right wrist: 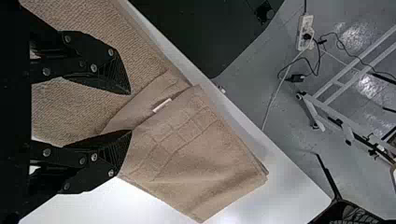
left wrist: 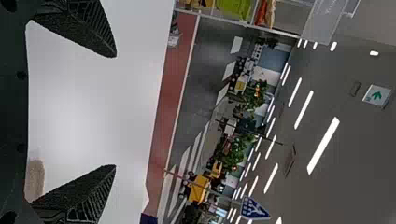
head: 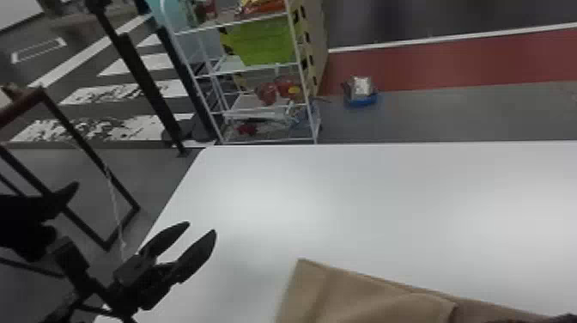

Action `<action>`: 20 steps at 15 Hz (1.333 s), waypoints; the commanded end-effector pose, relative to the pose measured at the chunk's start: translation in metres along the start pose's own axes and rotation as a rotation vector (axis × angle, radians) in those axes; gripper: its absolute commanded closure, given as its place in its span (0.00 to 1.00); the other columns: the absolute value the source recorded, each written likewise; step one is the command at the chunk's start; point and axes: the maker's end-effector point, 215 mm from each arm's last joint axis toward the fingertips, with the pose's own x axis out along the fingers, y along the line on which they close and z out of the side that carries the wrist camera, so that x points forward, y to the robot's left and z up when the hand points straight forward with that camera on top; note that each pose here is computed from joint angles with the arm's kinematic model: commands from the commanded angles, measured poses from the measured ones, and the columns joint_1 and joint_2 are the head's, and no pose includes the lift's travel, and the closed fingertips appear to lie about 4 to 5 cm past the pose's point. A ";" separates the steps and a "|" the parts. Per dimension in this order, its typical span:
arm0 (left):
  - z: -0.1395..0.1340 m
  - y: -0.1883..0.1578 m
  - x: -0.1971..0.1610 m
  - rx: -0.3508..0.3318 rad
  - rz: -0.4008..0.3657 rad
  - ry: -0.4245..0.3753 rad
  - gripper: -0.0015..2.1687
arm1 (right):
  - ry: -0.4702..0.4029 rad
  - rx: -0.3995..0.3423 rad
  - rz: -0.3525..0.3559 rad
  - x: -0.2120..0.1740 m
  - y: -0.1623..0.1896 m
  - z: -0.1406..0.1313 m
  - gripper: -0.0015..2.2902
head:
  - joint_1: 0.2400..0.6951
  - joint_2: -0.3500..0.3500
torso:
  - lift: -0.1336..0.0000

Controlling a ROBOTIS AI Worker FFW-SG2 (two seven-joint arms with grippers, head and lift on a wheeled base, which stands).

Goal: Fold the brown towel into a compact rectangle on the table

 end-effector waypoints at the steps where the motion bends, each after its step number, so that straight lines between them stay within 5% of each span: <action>1: -0.003 0.001 0.000 -0.007 0.003 0.000 0.02 | -0.011 0.002 0.029 0.014 0.004 0.001 0.31 | 1.00 1.00 | 0.08; 20: -0.006 0.014 -0.004 0.001 0.017 -0.017 0.02 | -0.050 0.093 0.047 0.060 -0.020 0.005 0.34 | 1.00 1.00 | 0.08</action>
